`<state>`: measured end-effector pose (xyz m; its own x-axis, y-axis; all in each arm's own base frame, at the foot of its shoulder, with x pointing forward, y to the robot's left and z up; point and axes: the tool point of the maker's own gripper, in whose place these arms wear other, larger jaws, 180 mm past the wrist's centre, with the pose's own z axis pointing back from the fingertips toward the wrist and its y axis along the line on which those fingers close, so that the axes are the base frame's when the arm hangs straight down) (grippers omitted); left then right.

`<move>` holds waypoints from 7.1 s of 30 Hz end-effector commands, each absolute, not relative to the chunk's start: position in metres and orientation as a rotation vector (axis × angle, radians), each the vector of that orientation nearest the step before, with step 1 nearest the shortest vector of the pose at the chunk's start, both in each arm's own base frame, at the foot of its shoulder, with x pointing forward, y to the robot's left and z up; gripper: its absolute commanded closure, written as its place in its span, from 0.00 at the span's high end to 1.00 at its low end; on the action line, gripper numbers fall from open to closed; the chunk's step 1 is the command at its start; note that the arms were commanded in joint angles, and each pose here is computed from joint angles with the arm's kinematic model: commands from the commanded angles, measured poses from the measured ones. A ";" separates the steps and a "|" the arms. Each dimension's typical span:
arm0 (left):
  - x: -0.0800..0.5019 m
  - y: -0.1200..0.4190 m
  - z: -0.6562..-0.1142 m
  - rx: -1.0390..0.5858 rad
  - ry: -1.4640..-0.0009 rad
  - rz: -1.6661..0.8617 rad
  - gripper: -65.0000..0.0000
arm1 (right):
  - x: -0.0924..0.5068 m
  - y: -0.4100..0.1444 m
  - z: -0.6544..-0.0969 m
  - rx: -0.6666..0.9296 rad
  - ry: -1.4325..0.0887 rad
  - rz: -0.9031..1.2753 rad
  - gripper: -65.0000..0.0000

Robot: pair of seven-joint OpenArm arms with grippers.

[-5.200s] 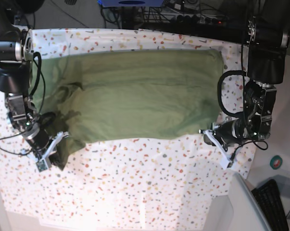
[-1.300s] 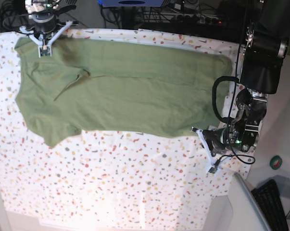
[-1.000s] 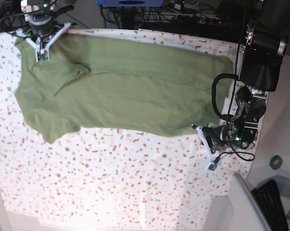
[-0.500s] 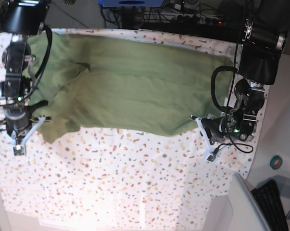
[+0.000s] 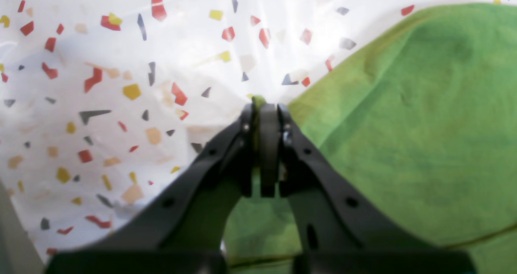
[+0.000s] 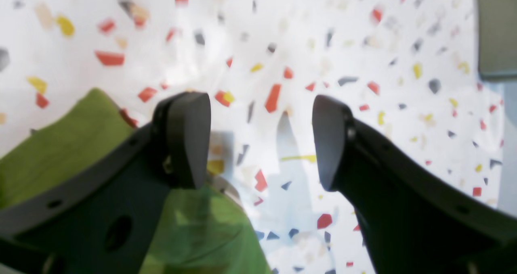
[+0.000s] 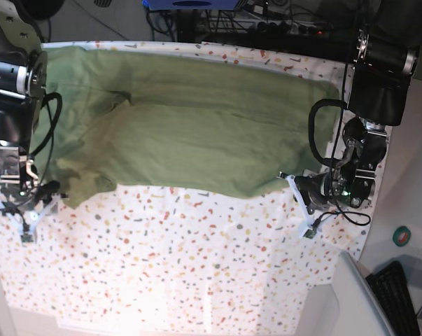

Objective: Layout the t-shirt on the table in an organized manner, then fold the t-shirt properly
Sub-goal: 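Grasp the shirt's hem edge with both grippers, then fold the hem over toward the collar with both grippers, then lower the folded edge onto the shirt and release both grippers, then grasp the folded shirt's ends with both grippers and lift slightly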

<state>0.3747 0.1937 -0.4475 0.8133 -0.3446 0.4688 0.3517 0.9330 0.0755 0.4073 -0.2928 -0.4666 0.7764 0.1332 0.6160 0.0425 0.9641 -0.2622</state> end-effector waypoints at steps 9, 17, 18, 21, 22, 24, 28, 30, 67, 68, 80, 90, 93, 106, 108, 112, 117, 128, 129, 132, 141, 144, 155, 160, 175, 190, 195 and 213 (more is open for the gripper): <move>0.388 0.198 -0.433 -0.005 -0.542 -0.370 0.00 | 0.431 -0.250 -0.439 -0.133 -0.637 0.196 0.55; 0.389 0.197 -0.432 -0.006 -0.545 -0.371 0.00 | 0.424 -0.238 -0.469 -0.057 -0.631 0.180 0.55; 0.389 0.197 -0.432 -0.006 -0.545 -0.371 0.00 | 0.424 -0.236 -0.471 -0.049 -0.635 0.179 0.55; 0.389 0.197 -0.432 -0.006 -0.545 -0.371 0.00 | 0.422 -0.234 -0.476 -0.038 -0.640 0.177 0.55; 0.389 0.197 -0.432 -0.006 -0.545 -0.371 0.00 | 0.422 -0.233 -0.476 -0.036 -0.646 0.176 0.55; 0.389 0.197 -0.433 -0.006 -0.542 -0.371 0.00 | 0.423 -0.233 -0.475 -0.033 -0.663 0.177 0.51; 0.388 0.198 -0.433 -0.006 -0.539 -0.370 0.00 | 0.423 -0.232 -0.475 -0.030 -0.699 0.175 0.12; 0.388 0.198 -0.433 -0.005 -0.539 -0.370 0.00 | 0.427 -0.232 -0.472 -0.028 -0.727 0.174 0.00; 0.309 0.213 -0.379 0.016 -0.641 -0.288 0.00 | 0.341 -0.235 -0.425 -0.209 -0.892 0.322 0.00; 0.305 0.214 -0.381 0.016 -0.633 -0.290 0.00 | 0.337 -0.230 -0.424 -0.206 -0.893 0.321 0.00; 0.277 0.209 -0.386 0.012 -0.607 -0.314 0.00 | 0.281 -0.222 -0.423 -0.241 -0.781 0.332 0.00; 0.265 0.209 -0.383 0.022 -0.603 -0.340 0.00 | 0.255 -0.222 -0.408 -0.274 -0.757 0.350 0.00; 0.265 0.210 -0.377 0.033 -0.613 -0.355 0.00 | 0.251 -0.226 -0.405 -0.294 -0.721 0.345 0.00; 0.228 0.235 -0.388 0.072 -0.519 -0.302 0.00 | 0.214 -0.223 -0.428 -0.272 -0.620 0.340 0.00; 0.222 0.237 -0.391 0.078 -0.505 -0.303 0.00 | 0.209 -0.215 -0.432 -0.251 -0.610 0.325 0.00; 0.222 0.238 -0.392 0.080 -0.500 -0.303 0.00 | 0.203 -0.211 -0.435 -0.240 -0.600 0.319 0.00; 0.223 0.241 -0.389 0.087 -0.502 -0.313 0.00 | 0.195 -0.211 -0.436 -0.238 -0.589 0.322 0.00; 0.199 0.242 -0.400 0.085 -0.441 -0.320 0.00 | 0.181 -0.210 -0.430 -0.246 -0.585 0.334 0.00; 0.199 0.242 -0.400 0.085 -0.441 -0.320 0.00 | 0.180 -0.210 -0.430 -0.246 -0.584 0.334 0.00; 0.197 0.243 -0.401 0.088 -0.437 -0.321 0.00 | 0.174 -0.210 -0.433 -0.244 -0.560 0.332 0.00; 0.191 0.243 -0.404 0.085 -0.421 -0.321 0.00 | 0.164 -0.212 -0.436 -0.249 -0.513 0.329 0.00; 0.191 0.243 -0.404 0.085 -0.421 -0.321 0.00 | 0.156 -0.211 -0.440 -0.243 -0.494 0.333 0.00; 0.184 0.243 -0.408 0.083 -0.402 -0.322 0.00 | 0.159 -0.207 -0.452 -0.219 -0.481 0.307 0.00; 0.180 0.244 -0.411 0.082 -0.390 -0.320 0.00 | 0.161 -0.207 -0.452 -0.221 -0.485 0.307 0.00; 0.176 0.247 -0.410 0.088 -0.385 -0.312 0.24 | 0.159 -0.207 -0.443 -0.231 -0.497 0.312 0.27; 0.201 0.234 -0.400 0.026 -0.489 -0.196 0.00 | 0.198 -0.207 -0.440 -0.230 -0.555 0.296 0.00; 0.206 0.223 -0.432 0.012 -0.412 -0.212 0.00 | 0.203 -0.207 -0.456 -0.210 -0.527 0.285 0.00; 0.263 0.198 -0.491 -0.036 -0.374 -0.244 0.00 | 0.221 -0.289 -0.504 -0.238 -0.388 0.092 0.00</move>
<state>0.2624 0.1958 -0.4911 0.8983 -0.2238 0.3782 0.2425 0.9701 -0.0021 0.2264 -0.2775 -0.5050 0.9102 0.1263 0.3944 -0.0429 0.9760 -0.2135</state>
